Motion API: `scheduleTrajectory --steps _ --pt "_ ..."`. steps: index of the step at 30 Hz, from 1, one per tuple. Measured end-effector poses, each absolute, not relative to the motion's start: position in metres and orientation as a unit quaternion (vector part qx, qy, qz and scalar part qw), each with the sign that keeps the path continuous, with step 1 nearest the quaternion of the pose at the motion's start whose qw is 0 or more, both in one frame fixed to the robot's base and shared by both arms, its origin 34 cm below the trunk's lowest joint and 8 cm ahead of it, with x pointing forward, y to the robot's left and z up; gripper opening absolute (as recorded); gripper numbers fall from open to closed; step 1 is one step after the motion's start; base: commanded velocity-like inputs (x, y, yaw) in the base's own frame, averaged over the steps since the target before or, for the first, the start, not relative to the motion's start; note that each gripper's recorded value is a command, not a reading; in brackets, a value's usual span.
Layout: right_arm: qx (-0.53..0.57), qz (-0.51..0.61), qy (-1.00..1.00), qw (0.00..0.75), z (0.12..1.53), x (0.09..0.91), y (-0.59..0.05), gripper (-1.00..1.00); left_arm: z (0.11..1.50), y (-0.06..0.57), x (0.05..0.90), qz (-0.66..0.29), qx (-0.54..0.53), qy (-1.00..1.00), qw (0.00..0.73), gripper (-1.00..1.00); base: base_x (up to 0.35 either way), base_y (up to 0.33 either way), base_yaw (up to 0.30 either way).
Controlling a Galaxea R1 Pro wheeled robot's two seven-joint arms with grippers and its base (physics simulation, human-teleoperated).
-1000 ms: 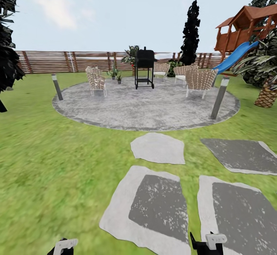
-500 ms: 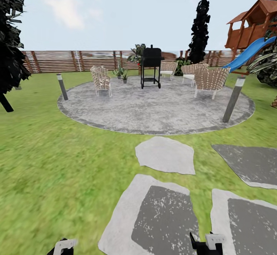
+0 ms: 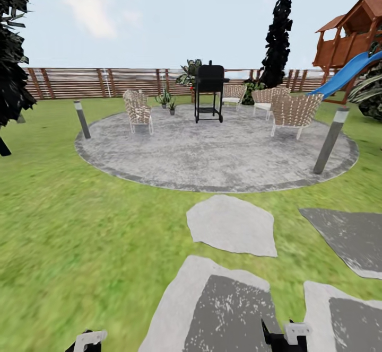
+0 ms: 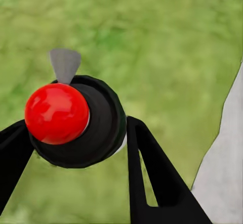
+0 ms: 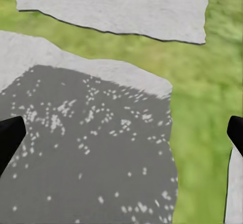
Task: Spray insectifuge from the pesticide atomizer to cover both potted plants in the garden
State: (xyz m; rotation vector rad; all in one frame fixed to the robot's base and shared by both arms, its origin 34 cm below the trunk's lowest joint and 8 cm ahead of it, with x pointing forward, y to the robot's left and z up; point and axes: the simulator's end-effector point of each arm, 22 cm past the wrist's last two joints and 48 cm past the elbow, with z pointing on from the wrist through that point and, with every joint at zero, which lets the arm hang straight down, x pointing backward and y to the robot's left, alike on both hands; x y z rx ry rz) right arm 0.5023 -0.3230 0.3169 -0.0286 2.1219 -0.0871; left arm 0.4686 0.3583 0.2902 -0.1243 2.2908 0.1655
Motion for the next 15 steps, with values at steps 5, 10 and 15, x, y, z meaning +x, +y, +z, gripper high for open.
scheduleTrajectory --steps 5,10,15 --pt "-0.012 -0.036 0.873 0.487 0.3169 0.5023 -0.3229 1.0 0.2902 0.3584 0.4685 0.066 -0.049 0.909 0.408 -1.0 0.338 -0.003 0.0" --pt "-0.012 -0.036 0.872 0.487 0.3169 0.5023 -0.323 1.0 0.2902 0.3583 0.4687 0.066 -0.049 0.909 0.409 -1.0 0.338 -0.055 0.0" --pt "-0.012 -0.036 0.872 0.487 0.317 0.5023 -0.323 1.0 0.2901 0.3582 0.4685 0.066 -0.049 0.909 0.408 -1.0 0.338 -0.077 0.0"
